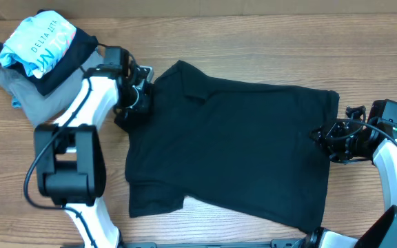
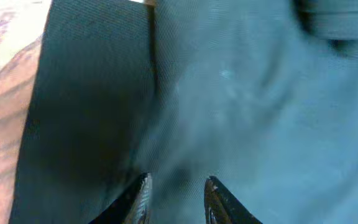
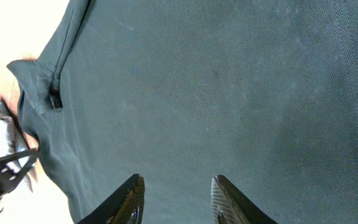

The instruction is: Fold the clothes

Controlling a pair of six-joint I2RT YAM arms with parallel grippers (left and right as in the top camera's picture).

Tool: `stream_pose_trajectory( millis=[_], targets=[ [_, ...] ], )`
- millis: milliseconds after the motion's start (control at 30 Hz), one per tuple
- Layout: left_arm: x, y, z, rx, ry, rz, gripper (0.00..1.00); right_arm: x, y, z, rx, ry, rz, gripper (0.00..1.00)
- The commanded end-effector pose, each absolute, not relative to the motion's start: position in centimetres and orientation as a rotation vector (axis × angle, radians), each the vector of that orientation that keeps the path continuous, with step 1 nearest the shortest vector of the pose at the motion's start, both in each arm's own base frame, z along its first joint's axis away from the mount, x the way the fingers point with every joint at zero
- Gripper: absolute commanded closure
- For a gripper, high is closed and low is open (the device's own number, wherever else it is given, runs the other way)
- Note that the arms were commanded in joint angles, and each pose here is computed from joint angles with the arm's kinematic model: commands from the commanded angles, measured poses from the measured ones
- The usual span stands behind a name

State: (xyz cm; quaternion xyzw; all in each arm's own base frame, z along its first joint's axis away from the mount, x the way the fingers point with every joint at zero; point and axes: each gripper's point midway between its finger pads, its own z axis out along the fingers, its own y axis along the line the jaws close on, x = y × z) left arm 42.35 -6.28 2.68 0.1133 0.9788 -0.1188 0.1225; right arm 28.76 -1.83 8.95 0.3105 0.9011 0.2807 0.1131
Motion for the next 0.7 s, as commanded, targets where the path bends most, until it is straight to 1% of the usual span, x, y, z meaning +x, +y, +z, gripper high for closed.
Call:
stream_pose_trajectory(
  millis=[0, 233, 333, 367, 433, 567, 633, 667],
  targets=[
    [42.9, -4.2, 0.2, 0.324, 2.891, -0.220, 0.70, 28.9, -1.5, 9.4, 0.924, 2.624, 0.841, 0.61],
    [44.9, -2.3, -2.9, 0.209, 2.863, -0.206, 0.70, 28.9, -1.5, 9.4, 0.928, 2.623, 0.841, 0.61],
    [46.0, -0.3, -3.3, 0.084, 2.838, -0.128, 0.68, 28.9, -1.5, 9.4, 0.928, 2.623, 0.841, 0.61],
    [46.8, 1.0, -3.0, 0.000, 2.812, -0.090, 0.66, 28.9, -1.5, 9.4, 0.935, 2.622, 0.843, 0.61],
    [47.6, 1.9, -2.5, -0.049, 2.781, -0.096, 0.64, 28.9, -1.5, 9.4, 0.950, 2.619, 0.845, 0.61],
    [49.6, 2.8, -0.1, -0.072, 2.725, -0.159, 0.61, 29.0, -1.4, 9.4, 0.945, 2.620, 0.846, 0.61],
    [50.4, 2.8, 1.4, -0.072, 2.710, -0.183, 0.58, 29.0, -1.3, 9.4, 0.938, 2.624, 0.846, 0.60],
    [50.8, 2.7, 2.2, -0.070, 2.705, -0.192, 0.53, 29.0, -1.2, 9.4, 0.937, 2.627, 0.844, 0.60]
  ],
)
